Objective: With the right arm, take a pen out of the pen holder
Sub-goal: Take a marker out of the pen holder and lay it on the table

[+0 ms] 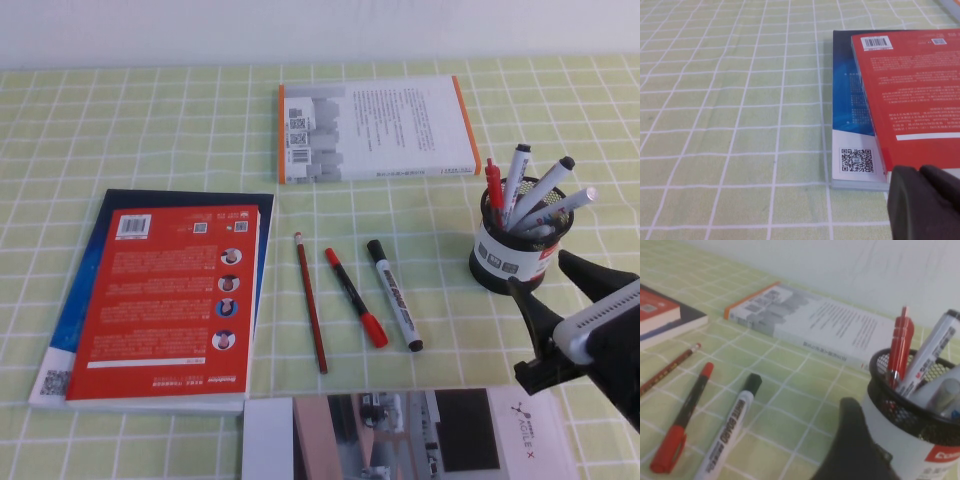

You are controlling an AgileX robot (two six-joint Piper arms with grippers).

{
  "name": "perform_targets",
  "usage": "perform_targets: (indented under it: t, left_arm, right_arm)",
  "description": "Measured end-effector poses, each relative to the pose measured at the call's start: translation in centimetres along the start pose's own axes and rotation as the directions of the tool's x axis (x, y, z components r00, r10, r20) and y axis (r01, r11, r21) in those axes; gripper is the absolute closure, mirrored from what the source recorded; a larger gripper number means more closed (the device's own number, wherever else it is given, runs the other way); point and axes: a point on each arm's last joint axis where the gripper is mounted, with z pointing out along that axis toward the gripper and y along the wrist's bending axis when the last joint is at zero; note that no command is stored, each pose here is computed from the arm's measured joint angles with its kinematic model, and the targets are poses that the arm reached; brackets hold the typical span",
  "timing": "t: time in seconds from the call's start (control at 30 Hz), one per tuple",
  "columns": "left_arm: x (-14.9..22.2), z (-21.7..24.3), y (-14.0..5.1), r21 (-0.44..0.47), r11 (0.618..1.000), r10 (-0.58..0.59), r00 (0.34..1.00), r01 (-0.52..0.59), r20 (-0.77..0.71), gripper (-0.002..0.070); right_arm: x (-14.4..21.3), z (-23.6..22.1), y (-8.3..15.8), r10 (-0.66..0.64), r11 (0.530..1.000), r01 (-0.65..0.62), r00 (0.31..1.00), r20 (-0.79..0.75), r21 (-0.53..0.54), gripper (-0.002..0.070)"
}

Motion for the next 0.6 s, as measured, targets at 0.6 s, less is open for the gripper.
perform_targets:
  t: [0.6]
  left_arm:
    - [0.0,0.0,0.0,0.000,1.000,0.000,1.000,0.000,0.000,0.0680]
  right_arm:
    - [-0.3,2.9,-1.1,0.048,0.993,-0.049,0.999,0.012,0.108,0.0294]
